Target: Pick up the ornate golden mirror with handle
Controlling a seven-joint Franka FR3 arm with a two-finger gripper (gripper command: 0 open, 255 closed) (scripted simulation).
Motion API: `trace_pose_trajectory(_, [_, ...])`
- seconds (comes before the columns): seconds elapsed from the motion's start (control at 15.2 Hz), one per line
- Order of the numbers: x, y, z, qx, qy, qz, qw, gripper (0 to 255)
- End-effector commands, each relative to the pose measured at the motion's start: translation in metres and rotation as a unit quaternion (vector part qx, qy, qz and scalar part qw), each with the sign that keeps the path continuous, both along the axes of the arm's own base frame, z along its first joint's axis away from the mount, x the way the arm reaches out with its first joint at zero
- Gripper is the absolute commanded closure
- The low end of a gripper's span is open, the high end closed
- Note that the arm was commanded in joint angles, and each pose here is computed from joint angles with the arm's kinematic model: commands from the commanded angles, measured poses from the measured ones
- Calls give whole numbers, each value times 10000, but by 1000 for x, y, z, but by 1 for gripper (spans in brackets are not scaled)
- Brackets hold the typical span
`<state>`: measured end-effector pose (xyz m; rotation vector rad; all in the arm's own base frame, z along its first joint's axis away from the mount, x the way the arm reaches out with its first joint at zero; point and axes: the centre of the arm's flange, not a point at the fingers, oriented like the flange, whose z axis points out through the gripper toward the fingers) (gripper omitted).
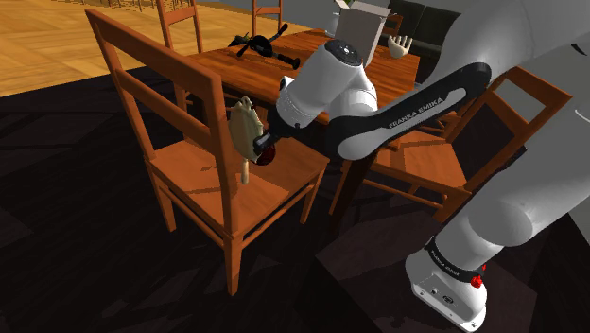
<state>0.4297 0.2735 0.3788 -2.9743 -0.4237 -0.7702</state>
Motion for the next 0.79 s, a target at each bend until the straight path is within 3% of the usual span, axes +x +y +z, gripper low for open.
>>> trace_pose_trajectory(0.0, [0, 1, 11, 5, 1, 1, 10000, 255])
trace_pose_trajectory(0.73, [0, 1, 59, 5, 1, 1, 10000, 255])
